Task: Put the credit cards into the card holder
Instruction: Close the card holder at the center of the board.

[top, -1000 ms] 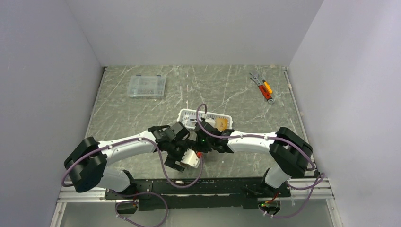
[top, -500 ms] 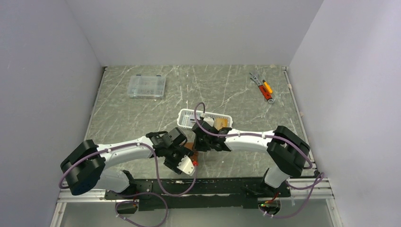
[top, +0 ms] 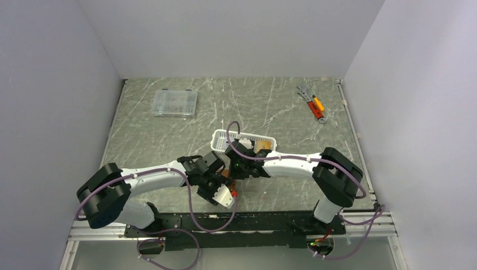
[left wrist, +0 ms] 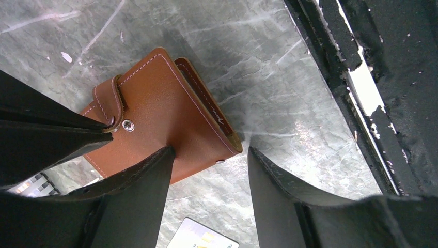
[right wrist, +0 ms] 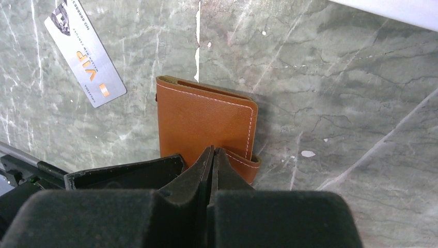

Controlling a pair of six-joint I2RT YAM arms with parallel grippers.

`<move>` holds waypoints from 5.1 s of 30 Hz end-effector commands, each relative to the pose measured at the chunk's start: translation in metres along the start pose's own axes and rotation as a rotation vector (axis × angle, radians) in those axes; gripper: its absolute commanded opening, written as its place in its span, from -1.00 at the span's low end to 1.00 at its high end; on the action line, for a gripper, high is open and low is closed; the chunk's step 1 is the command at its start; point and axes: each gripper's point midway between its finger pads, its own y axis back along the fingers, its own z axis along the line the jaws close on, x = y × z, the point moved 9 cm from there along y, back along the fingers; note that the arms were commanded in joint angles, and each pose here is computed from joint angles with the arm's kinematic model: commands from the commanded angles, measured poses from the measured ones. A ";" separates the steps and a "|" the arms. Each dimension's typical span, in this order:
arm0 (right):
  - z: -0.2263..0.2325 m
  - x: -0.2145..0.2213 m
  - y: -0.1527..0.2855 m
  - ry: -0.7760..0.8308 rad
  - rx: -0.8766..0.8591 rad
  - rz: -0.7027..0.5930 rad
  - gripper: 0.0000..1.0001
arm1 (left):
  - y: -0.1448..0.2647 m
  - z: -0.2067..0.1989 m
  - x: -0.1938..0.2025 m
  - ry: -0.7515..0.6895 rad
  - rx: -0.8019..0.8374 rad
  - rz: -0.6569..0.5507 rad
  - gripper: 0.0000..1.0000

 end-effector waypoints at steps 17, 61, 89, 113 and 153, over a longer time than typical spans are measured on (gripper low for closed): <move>-0.005 0.019 -0.007 0.076 0.087 0.077 -1.00 | -0.004 0.001 0.004 0.025 0.015 0.051 0.22; -0.056 0.076 -0.005 0.055 0.107 -0.126 -1.00 | -0.004 0.008 0.002 0.086 0.040 0.069 0.19; -0.023 0.016 0.031 0.089 -0.084 -0.161 -0.80 | 0.014 0.007 -0.029 0.130 0.062 -0.064 0.19; -0.029 0.012 0.044 0.032 0.126 -0.057 -1.00 | 0.008 0.003 -0.019 0.113 0.037 -0.011 0.18; -0.003 0.007 0.018 0.028 -0.166 0.145 -1.00 | 0.002 0.000 -0.009 0.086 0.019 0.035 0.16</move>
